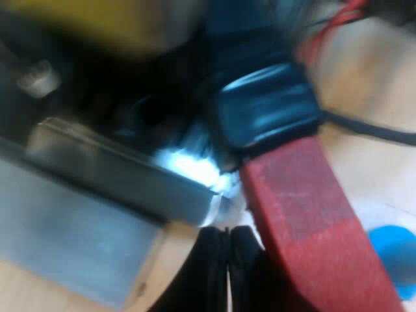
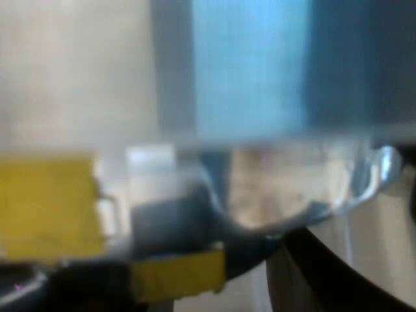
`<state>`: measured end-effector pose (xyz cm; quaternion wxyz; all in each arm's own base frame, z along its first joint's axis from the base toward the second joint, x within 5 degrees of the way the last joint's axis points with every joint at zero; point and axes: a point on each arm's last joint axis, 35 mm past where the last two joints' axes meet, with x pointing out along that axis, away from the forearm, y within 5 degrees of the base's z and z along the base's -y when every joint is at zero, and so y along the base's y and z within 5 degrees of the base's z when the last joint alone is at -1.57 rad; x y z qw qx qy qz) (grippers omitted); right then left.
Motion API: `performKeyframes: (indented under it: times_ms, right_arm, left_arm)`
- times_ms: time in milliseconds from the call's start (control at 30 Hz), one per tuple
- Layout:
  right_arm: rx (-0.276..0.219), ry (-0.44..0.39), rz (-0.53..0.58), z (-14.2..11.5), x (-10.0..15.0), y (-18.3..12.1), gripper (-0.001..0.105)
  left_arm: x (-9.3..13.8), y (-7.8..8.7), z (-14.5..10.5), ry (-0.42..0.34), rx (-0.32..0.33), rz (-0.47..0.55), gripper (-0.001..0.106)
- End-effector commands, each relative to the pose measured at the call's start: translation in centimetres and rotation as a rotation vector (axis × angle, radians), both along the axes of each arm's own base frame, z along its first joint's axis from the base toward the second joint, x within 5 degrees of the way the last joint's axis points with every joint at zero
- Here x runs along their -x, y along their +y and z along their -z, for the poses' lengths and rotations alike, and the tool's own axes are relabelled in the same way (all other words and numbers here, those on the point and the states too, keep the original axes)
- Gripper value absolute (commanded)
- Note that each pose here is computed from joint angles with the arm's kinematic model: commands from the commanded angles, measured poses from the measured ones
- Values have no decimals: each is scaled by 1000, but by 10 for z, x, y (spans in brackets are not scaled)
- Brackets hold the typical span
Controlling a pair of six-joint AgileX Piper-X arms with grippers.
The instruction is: Put the handle in the coffee machine
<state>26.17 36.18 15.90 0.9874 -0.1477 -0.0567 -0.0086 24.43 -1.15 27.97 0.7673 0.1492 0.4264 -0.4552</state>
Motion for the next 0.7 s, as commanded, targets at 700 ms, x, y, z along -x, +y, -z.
performKeyframes:
  times_ms: [700]
  right_arm:
    - [5, 13, -14, -4, 28, 5, 36]
  left_arm:
    - [22, -42, -3, 110, 45, 211, 1]
